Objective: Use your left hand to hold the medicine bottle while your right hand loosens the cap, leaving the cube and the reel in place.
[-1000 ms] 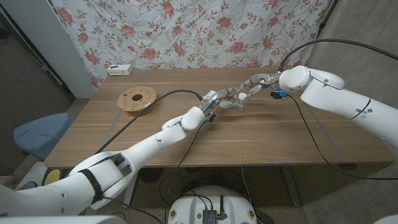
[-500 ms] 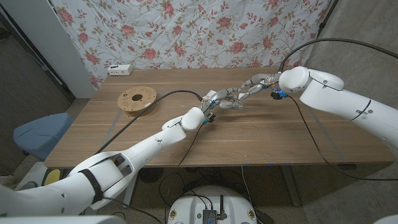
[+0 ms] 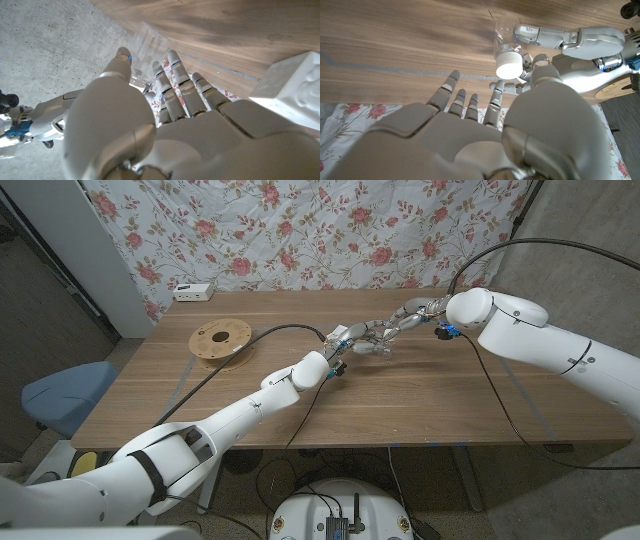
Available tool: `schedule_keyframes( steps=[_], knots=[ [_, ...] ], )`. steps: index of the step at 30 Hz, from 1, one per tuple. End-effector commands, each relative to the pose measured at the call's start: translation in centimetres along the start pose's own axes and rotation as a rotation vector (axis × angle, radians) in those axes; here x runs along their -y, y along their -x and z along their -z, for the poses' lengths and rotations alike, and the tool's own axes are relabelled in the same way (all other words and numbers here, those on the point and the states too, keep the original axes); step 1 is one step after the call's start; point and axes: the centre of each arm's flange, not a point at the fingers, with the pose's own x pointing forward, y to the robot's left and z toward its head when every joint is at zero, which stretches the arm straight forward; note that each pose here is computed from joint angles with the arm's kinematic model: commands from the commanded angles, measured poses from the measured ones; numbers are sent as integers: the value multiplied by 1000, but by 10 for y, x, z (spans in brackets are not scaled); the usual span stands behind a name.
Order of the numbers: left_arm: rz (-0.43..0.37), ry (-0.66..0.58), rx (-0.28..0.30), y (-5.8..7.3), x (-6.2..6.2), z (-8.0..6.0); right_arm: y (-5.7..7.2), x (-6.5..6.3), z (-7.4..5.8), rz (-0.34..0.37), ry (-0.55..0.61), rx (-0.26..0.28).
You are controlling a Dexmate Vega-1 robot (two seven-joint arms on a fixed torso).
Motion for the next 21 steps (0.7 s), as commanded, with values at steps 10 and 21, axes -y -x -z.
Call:
schedule_keyframes(
  steps=[10, 21],
  knots=[
    [7, -2, 6, -5, -1, -1, -5, 1, -1, 9, 24, -39],
    [8, -2, 3, -6, -2, 0, -7, 1, -1, 28, 25, -60]
  ],
)
